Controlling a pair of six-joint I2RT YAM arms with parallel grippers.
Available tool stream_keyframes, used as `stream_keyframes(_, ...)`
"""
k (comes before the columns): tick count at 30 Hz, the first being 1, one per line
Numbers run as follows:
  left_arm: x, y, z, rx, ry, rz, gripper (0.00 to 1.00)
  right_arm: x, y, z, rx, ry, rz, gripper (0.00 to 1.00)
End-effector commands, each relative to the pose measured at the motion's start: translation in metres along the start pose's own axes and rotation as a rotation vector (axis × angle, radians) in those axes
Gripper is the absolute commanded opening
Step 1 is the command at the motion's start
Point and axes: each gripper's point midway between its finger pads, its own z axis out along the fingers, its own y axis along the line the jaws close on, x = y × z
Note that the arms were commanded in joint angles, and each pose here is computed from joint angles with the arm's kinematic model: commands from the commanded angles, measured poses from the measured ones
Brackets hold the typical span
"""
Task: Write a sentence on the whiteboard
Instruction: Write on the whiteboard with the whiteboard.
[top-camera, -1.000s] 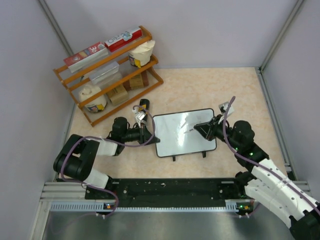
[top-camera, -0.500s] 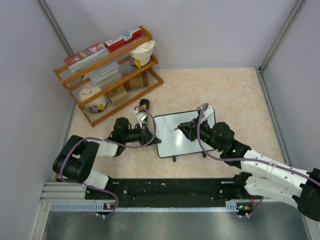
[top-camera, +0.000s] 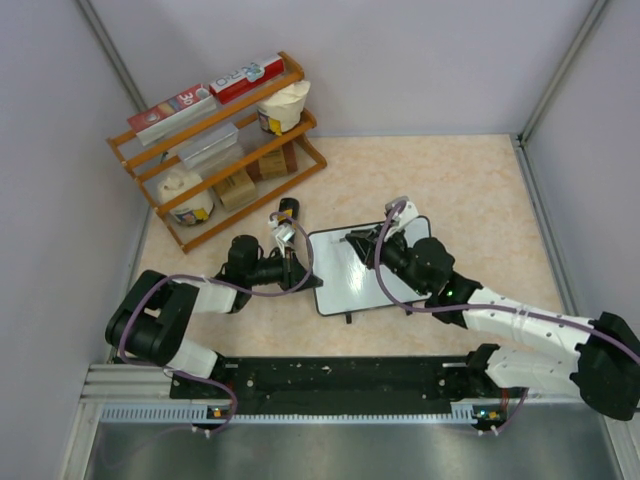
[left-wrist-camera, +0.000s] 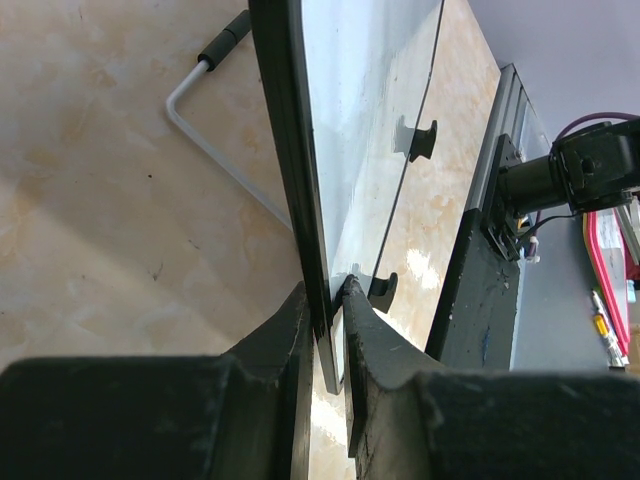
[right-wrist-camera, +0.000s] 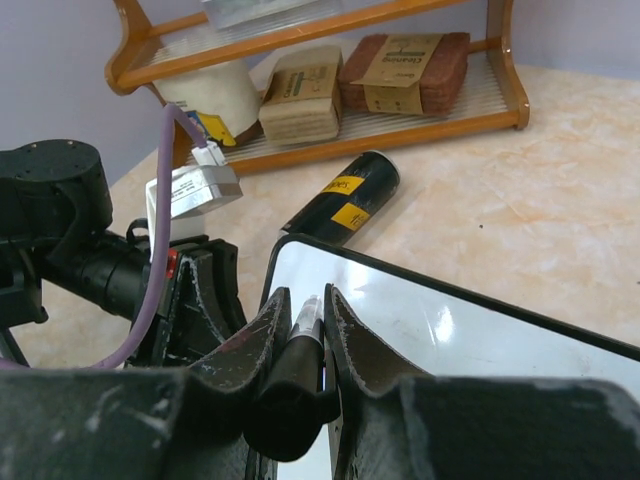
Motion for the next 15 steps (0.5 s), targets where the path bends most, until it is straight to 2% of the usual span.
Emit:
stream_keyframes(1,0.01,0.002,0.0,-0.014,0.029,0.027,0.0,-0.041,0.02,0.01,-0.042,-0.122,0.01,0.0)
stream_keyframes(15,0.013,0.005,0.002,-0.014,0.036,0.02,0.0,-0.035,0.013,0.028,0.009,-0.112,-0.007,0.0)
